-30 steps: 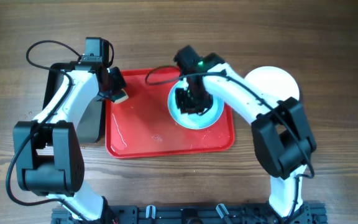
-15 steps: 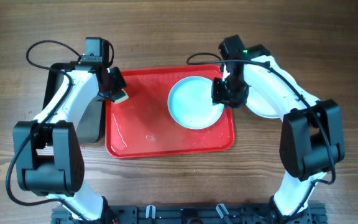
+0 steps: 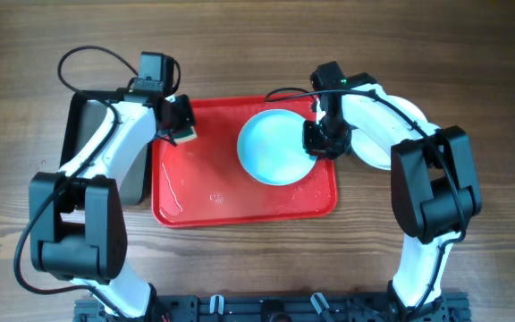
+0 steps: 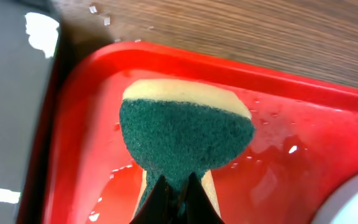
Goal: Clean dirty plates on tray and stack at the side
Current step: 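Scrub the light-blue plate with the sponge while right gripper holds rim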
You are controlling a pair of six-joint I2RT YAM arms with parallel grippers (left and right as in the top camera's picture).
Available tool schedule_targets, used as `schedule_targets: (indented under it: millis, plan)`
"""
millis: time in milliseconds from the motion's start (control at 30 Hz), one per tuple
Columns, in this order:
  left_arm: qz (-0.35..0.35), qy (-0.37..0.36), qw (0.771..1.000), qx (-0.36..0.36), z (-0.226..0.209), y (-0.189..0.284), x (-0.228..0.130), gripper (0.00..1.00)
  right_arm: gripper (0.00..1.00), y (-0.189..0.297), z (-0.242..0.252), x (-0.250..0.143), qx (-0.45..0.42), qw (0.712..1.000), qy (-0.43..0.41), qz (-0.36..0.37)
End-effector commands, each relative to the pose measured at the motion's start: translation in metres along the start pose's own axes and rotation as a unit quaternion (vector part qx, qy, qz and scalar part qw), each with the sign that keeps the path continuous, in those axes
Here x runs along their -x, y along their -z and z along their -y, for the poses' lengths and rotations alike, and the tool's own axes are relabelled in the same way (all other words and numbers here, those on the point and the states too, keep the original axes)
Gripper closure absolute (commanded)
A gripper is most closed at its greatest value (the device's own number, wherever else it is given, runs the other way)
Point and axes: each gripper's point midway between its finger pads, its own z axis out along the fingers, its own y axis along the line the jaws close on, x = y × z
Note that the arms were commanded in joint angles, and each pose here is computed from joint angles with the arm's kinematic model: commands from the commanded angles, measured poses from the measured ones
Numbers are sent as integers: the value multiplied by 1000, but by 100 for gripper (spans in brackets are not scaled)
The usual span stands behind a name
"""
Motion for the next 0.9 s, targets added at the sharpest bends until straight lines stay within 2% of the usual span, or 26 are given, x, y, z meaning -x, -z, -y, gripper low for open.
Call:
schedule_targets:
  millis: [0,167,333,500,600,867]
  plan:
    - [15,-30,999,-12,13,5,5,96,96,-1,-16,2,32,999,40,-6]
    - [12,-59,998,-20,20,5,2,96,96,2,-58,12,62,995,75,31]
    - [10,-61,998,-25,22,5,1,96,96,-9,-102,28,122,989,50,64]
    - [8,-60,998,-23,21,5,1,96,96,-38,-115,32,145,988,19,47]
    - [5,-64,998,-26,23,5,-1,96,96,-37,-119,34,155,986,26,50]
    - [-37,-141,989,-27,25,-14,-31,96,96,-37,-121,33,160,985,39,51]
